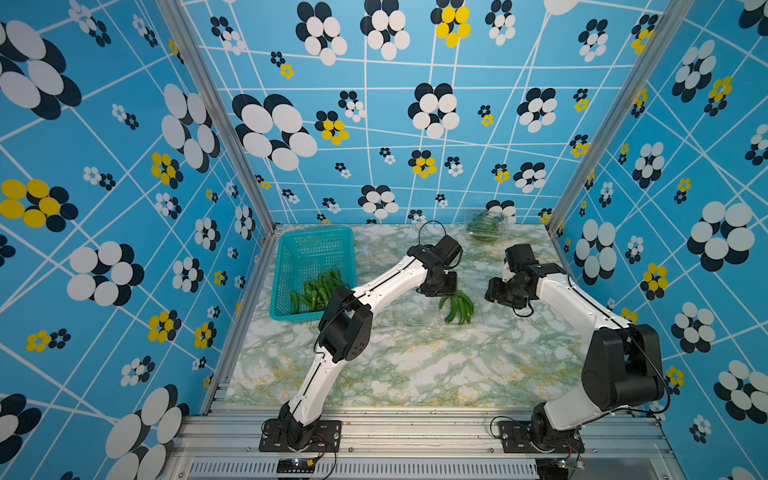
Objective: Take small green peppers out of containers
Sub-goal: Pick up the green pepper from the packing box.
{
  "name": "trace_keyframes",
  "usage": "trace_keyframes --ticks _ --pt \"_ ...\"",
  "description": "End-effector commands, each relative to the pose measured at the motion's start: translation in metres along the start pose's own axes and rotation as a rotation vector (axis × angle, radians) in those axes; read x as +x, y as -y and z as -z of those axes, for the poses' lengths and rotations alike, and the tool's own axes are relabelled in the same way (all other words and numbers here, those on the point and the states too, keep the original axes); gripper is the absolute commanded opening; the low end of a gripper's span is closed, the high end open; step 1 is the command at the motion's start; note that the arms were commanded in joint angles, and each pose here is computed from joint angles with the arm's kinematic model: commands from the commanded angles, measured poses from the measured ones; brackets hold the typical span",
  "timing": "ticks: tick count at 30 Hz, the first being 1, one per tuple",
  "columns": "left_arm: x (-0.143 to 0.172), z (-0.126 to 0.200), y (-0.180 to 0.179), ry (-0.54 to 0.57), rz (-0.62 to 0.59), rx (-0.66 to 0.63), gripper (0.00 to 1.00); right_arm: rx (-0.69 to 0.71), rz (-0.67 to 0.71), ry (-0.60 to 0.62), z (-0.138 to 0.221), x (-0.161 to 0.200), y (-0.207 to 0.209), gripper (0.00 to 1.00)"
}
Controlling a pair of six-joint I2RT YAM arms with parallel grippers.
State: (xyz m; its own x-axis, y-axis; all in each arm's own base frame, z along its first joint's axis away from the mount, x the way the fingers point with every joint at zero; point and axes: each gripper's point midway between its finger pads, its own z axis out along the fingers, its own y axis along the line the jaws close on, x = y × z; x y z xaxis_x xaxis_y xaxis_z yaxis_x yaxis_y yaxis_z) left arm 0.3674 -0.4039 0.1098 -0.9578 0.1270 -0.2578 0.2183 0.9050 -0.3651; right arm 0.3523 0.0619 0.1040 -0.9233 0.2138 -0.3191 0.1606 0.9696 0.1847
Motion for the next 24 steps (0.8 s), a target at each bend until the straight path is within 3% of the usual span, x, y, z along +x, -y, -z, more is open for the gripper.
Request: trace_keyframes --ticks 1,24 --pt "0.004 -0.011 -0.01 -0.034 -0.002 -0.034 0.49 -0.02 -0.004 0.018 0.005 -0.002 -0.001 0.59" --pt "0.009 -0.028 -0.008 -0.061 0.003 -0.023 0.5 -0.026 0.004 0.012 0.003 0.0 -0.001 0.59"
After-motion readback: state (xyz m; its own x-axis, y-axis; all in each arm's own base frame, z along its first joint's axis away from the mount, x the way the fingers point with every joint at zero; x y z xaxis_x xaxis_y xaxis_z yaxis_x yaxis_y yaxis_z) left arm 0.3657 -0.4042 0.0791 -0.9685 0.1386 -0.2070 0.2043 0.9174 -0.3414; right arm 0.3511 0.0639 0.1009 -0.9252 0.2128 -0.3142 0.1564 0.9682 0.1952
